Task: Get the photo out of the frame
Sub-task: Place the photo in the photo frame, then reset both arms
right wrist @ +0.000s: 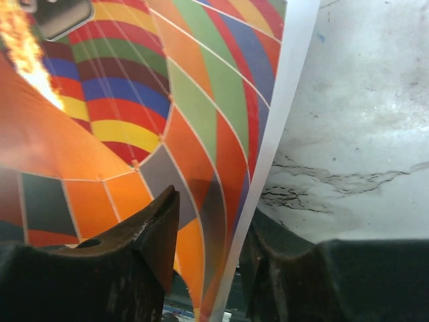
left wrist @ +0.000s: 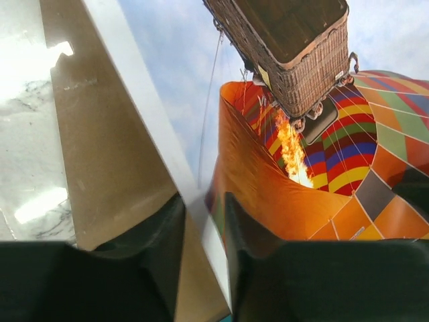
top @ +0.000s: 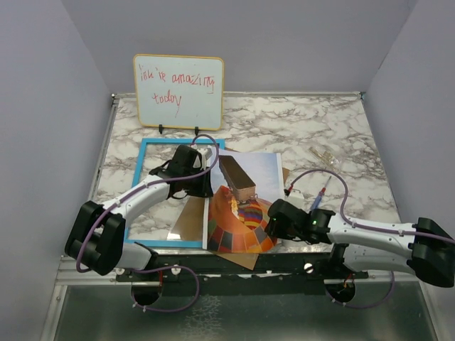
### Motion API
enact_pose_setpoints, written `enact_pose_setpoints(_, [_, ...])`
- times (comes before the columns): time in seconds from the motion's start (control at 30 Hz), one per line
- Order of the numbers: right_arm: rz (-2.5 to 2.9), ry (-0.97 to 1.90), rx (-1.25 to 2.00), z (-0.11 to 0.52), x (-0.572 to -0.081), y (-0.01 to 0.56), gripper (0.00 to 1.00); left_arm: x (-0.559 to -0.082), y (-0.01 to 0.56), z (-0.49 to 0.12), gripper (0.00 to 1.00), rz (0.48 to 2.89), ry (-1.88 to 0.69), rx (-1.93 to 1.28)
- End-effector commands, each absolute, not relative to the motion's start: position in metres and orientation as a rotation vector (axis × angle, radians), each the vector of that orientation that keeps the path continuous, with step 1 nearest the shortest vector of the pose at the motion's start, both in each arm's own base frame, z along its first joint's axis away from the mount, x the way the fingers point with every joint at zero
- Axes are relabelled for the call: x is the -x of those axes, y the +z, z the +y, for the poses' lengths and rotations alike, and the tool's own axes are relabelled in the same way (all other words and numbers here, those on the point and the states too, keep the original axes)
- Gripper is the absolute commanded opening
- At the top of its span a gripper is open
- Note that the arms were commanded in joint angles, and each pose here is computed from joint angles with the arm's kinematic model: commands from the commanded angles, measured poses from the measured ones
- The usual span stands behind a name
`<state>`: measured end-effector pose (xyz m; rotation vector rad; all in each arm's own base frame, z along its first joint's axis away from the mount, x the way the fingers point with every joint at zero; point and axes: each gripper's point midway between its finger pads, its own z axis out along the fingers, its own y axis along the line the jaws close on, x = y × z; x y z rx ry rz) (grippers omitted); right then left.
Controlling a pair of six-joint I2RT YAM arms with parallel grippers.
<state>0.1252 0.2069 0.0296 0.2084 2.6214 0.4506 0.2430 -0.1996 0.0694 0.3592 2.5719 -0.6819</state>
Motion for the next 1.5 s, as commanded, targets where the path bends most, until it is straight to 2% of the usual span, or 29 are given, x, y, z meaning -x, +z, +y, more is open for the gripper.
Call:
enact_pose_setpoints(0.0, [2.585, 0.48, -0.212, 0.207, -0.129, 0.044, 0.47, -0.262, 0.08, -0.206, 0.22, 2.525, -0.676, -0.347])
enact_pose_setpoints(0.1, [2.569, 0.445, -0.212, 0.196, -0.13, 0.049, 0.57, -0.266, 0.076, -0.204, 0.03, 2.54, -0.651, -0.347])
enact_pose_setpoints(0.13, [2.564, 0.432, -0.213, 0.193, -0.13, 0.05, 0.59, -0.268, 0.076, -0.201, 0.01, 2.543, -0.629, -0.34])
enact_pose_setpoints(0.33, [2.514, 0.264, -0.294, 0.16, -0.136, 0.071, 0.75, -0.281, 0.074, -0.181, 0.0, 2.546, -0.461, -0.303])
enact_pose_setpoints(0.4, [2.469, 0.223, -0.304, 0.154, -0.143, 0.091, 0.77, -0.282, 0.075, -0.182, 0.0, 2.541, -0.465, -0.305])
enact_pose_setpoints(0.43, [2.447, 0.207, -0.291, 0.152, -0.147, 0.102, 0.78, -0.281, 0.074, -0.183, 0.05, 2.545, -0.473, -0.317])
enact_pose_setpoints(0.5, [2.395, 0.201, -0.251, 0.154, -0.158, 0.123, 0.81, -0.276, 0.068, -0.185, 0.21, 2.575, -0.486, -0.351])
enact_pose_setpoints(0.63, [2.319, 0.138, -0.19, 0.155, -0.175, 0.155, 0.83, -0.276, 0.075, -0.173, 0.74, 2.547, -0.425, -0.281])
enact_pose_setpoints(0.73, [2.277, 0.063, -0.186, 0.151, -0.188, 0.174, 0.85, -0.286, 0.097, -0.159, 0.86, 2.46, -0.339, -0.199])
enact_pose_setpoints(0.87, [2.284, 0.053, -0.13, 0.157, -0.211, 0.181, 0.86, -0.294, 0.137, -0.147, 0.92, 2.312, -0.31, -0.107])
enact_pose_setpoints(0.93, [2.3, 0.073, -0.112, 0.154, -0.229, 0.18, 0.87, -0.294, 0.157, -0.144, 0.99, 2.235, -0.327, -0.081])
enact_pose_setpoints(1.1, [2.354, 0.304, -0.291, 0.113, -0.282, 0.179, 0.93, -0.288, 0.2, -0.125, 0.99, 2.074, -0.304, -0.019])
enact_pose_setpoints(1.3, [2.194, 0.265, -0.342, 0.087, -0.294, 0.214, 0.95, -0.267, 0.197, -0.095, 0.99, 1.995, -0.23, 0.051])
enact_pose_setpoints(1.33, [2.201, 0.357, -0.355, 0.089, -0.296, 0.217, 1.0, -0.268, 0.202, -0.084, 0.99, 1.968, -0.182, 0.086])
enact_pose_setpoints(1.47, [2.12, 0.361, -0.462, 0.065, -0.298, 0.214, 1.0, -0.271, 0.196, -0.082, 0.99, 1.995, -0.146, 0.099])
